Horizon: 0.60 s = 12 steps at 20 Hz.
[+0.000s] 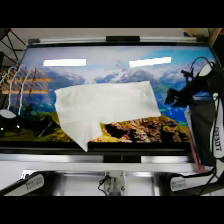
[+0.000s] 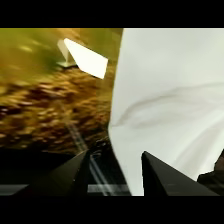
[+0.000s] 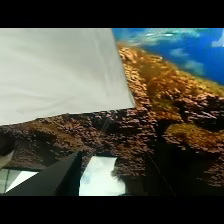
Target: Fold the shirts.
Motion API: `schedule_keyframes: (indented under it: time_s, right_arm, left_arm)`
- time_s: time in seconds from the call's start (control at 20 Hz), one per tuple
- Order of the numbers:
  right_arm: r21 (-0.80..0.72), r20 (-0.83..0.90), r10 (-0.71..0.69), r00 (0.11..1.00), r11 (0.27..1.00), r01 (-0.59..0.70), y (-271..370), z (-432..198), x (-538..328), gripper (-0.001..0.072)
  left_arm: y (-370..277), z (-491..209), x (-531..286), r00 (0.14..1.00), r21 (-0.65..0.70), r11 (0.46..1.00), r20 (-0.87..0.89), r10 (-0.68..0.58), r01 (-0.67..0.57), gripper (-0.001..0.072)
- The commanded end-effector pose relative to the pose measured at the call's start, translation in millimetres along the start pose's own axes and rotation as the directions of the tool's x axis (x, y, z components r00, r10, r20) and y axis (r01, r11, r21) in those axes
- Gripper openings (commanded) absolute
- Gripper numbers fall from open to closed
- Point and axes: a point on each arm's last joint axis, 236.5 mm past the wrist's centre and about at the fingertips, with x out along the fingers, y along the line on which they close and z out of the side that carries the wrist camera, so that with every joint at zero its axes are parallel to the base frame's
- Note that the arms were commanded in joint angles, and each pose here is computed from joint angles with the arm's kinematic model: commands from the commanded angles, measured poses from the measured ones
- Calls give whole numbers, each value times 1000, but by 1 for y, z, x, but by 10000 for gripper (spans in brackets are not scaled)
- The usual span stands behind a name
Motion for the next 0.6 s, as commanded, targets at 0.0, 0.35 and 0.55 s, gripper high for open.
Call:
schedule_keyframes:
  time_s: [0.0,0.35,0.55]
  right_arm:
    - [10,2,37,999,999,-37,6,-1,5,509]
    - [16,-20,35,999,999,-35,0,-5,21,667]
    - [59,5,33,999,998,-33,-10,-6,54,662]
  left_arm:
    - [-10,4,26,989,-64,992,101,-105,112,416]
    - [-9,20,38,985,-59,995,162,-66,76,207]
    - [-19,14,34,988,2,996,127,-89,90,32]
